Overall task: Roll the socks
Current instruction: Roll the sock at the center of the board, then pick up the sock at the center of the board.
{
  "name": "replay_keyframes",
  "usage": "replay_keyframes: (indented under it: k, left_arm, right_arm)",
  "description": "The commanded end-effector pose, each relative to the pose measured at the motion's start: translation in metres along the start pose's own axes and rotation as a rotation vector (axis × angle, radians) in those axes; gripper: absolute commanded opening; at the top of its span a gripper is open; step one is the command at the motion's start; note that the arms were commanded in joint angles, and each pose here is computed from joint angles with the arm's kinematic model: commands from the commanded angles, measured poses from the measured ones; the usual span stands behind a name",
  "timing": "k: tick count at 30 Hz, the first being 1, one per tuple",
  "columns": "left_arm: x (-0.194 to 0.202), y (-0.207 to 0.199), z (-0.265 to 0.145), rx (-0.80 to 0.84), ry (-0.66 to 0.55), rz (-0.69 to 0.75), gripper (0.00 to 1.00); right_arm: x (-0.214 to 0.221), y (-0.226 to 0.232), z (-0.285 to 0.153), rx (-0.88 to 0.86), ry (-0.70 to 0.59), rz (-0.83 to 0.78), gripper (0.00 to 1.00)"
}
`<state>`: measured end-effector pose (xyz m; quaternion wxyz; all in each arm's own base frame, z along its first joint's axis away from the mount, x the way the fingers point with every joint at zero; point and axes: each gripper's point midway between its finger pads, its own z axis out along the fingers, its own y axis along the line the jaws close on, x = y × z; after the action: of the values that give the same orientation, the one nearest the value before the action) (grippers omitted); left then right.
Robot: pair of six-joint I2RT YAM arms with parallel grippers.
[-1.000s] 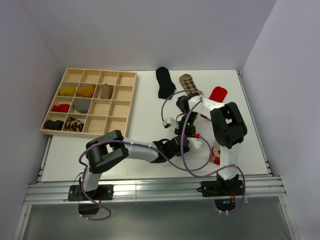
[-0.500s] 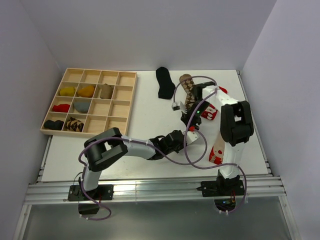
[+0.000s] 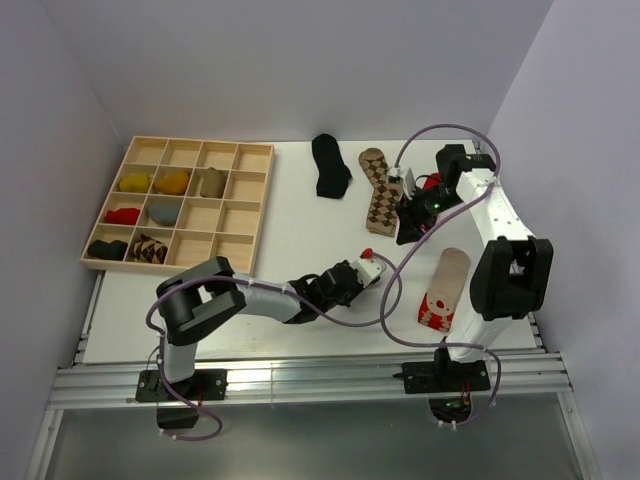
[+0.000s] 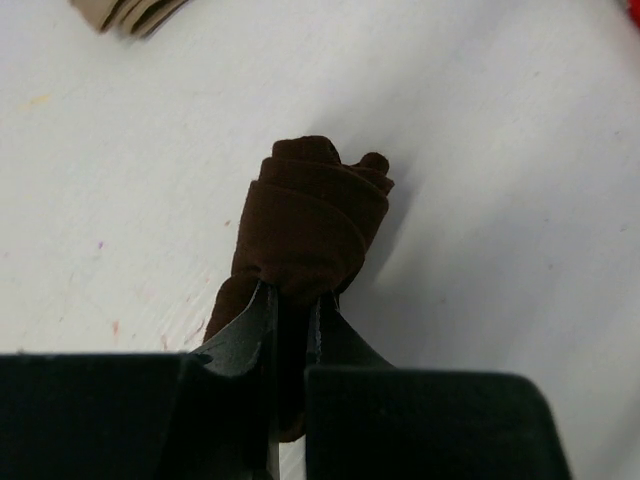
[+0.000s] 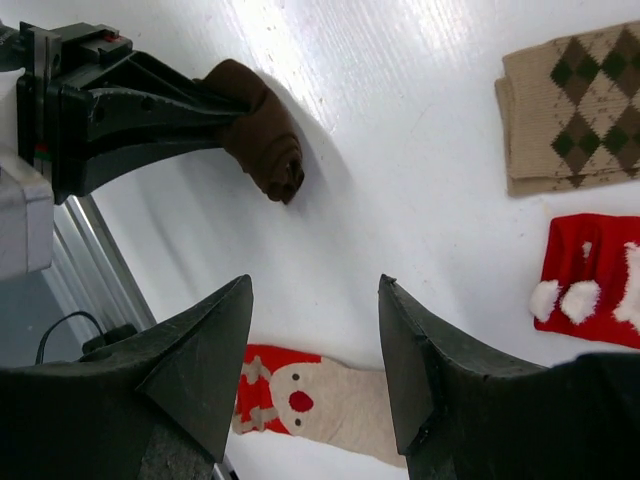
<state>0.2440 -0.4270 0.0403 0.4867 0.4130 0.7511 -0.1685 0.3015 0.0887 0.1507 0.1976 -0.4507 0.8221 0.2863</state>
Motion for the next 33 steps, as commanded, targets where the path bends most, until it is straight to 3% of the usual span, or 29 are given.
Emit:
replay_keyframes:
  k: [1,12,18,26,33]
  left_arm:
    - [0.05,0.018,-0.02,-0.076,0.17,-0.007,0.0]
    - [-0.011,0.071,-0.049,-0.216,0.016,-0.124,0.0]
    - [-0.051,0.12,-0.073,-0.306,-0.068,-0.217,0.0]
    - [-0.083,0.253,-0.115,-0.604,-0.114,-0.367,0.0]
    - [-0.049,0.367,-0.121,-0.902,0.011,-0.413,0.0]
  right_arm:
    - [-0.012,0.002,-0.006,0.04,-0.061,-0.005,0.61]
    - [-0.009,-0.011,-0.022,0.093,-0.105,0.05,0.61]
    - [-0.012,-0.014,-0.03,0.116,-0.123,0.056,0.61]
    - [-0.026,-0.02,-0.043,0.143,-0.17,0.058,0.61]
    - [-0.026,-0.027,-0.046,0.175,-0.171,0.066,0.61]
